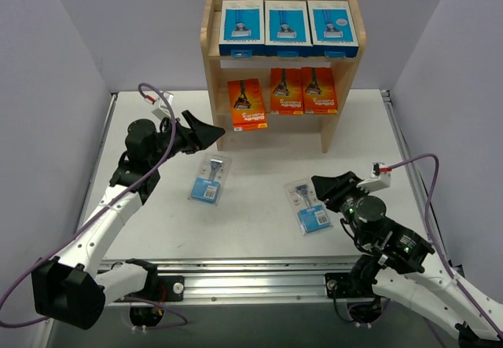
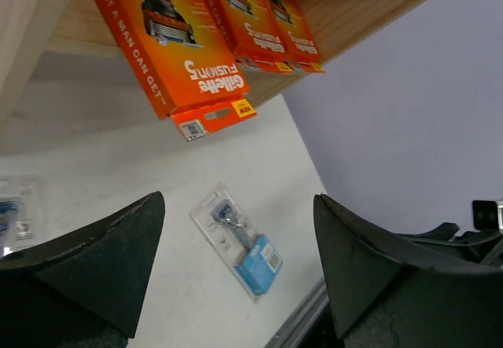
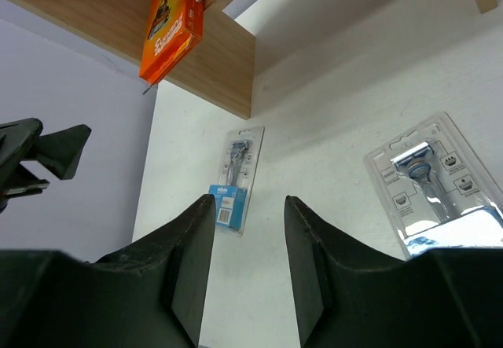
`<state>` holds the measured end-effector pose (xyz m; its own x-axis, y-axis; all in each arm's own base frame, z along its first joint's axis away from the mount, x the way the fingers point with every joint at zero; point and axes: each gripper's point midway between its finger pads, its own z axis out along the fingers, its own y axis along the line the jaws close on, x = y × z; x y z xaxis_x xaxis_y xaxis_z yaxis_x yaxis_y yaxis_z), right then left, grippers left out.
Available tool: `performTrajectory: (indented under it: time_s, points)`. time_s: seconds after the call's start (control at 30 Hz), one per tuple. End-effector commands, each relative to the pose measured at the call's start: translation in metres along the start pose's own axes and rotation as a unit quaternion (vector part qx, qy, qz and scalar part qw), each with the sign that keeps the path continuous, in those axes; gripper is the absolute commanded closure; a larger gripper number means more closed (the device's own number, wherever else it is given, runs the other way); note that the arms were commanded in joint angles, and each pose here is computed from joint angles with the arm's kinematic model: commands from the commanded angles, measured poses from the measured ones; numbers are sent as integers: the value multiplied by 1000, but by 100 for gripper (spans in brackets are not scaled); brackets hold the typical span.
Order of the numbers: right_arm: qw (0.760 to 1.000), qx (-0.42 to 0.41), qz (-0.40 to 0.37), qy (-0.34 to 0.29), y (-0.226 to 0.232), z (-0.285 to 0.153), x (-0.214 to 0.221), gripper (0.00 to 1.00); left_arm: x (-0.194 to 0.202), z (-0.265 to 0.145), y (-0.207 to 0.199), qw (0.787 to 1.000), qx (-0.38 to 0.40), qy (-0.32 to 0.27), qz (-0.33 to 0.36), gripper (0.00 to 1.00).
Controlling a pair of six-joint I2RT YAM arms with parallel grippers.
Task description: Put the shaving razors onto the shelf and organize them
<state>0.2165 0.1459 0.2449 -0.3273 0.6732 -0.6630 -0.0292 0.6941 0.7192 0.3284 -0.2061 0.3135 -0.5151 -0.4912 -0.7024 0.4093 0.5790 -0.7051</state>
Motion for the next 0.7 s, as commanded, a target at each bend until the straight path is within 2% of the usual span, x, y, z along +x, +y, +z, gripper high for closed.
performTrajectory:
  time_s: [0.0,0.23,0.67]
  points:
    - [1000,16,-7,5,-19,-9,3,64,-13,9,-35,996,87,1,-31,18]
    - [999,25,-21,16,-27,-10,9,64,5,39,2,997,57,18,-55,22]
    - [999,35,-16,13,-36,-11,11,67,4,77,25,997,32,13,-70,27]
